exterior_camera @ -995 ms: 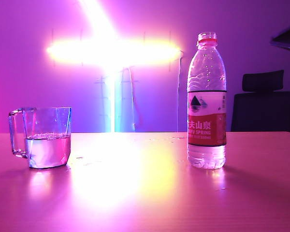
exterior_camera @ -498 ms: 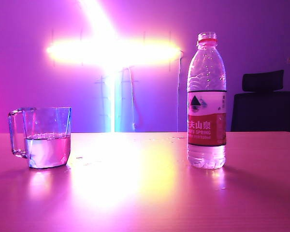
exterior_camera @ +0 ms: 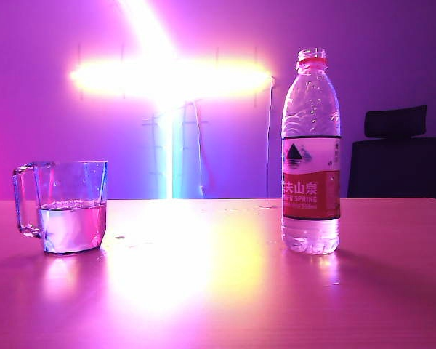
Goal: Pick up the mineral water bottle on the table and pour water into the mug until it's half full.
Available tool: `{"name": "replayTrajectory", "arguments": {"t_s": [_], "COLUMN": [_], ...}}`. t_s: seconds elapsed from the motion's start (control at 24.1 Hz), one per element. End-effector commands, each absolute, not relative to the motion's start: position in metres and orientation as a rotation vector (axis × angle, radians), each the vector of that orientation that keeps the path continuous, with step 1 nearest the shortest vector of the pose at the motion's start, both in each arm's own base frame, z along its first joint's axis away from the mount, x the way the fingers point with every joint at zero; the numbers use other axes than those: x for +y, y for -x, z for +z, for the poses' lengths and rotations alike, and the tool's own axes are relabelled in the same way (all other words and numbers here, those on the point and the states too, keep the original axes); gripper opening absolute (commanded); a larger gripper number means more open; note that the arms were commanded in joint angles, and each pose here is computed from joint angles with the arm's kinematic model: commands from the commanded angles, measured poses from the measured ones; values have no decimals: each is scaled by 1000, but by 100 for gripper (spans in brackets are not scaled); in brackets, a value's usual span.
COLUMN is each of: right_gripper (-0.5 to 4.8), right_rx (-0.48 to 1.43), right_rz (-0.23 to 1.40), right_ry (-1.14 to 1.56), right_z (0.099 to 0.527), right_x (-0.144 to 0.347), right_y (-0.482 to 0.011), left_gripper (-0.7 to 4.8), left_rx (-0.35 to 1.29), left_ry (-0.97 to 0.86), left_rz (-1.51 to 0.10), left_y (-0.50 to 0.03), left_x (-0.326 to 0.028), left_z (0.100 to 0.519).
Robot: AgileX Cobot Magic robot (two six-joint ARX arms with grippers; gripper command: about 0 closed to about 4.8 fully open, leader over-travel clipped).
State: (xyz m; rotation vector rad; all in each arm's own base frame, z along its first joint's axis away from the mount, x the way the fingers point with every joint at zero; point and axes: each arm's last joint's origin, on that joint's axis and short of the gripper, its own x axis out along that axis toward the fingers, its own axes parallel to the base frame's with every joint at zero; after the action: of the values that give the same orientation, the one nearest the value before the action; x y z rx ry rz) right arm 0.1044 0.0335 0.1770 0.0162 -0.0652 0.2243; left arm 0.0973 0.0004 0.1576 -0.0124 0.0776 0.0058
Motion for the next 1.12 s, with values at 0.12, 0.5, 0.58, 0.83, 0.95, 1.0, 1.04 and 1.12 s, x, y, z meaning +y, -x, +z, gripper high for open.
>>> {"name": "replayTrajectory", "arguments": {"t_s": [0.12, 0.5, 0.58, 0.83, 0.95, 1.0, 1.04, 1.12], "right_gripper": [-6, -6, -6, -6, -6, -6, -6, -6], "right_rx": [-112, -39, -40, -52, -60, -59, -59, -59], "right_rz": [56, 16, 6, -33, -47, -54, -52, -47], "right_ry": [9, -27, -26, -32, -33, -33, -34, -33], "right_z": [174, 167, 168, 169, 169, 169, 169, 169], "right_x": [10, -4, -4, -5, -4, -4, -4, -3], "right_y": [-97, -97, -97, -97, -97, -97, -97, -97], "left_gripper": [-2, -2, -2, -2, -2, -2, -2, -2], "left_rx": [71, 70, 70, 70, 70, 70, 70, 70], "left_ry": [9, 9, 9, 9, 9, 9, 9, 9], "left_rz": [3, -2, -2, -2, -2, -2, -2, -2], "left_y": [-97, -97, -97, -97, -97, -97, -97, -97], "left_x": [0, 0, 0, 0, 0, 0, 0, 0], "left_z": [159, 159, 159, 159, 159, 159, 159, 159]}}
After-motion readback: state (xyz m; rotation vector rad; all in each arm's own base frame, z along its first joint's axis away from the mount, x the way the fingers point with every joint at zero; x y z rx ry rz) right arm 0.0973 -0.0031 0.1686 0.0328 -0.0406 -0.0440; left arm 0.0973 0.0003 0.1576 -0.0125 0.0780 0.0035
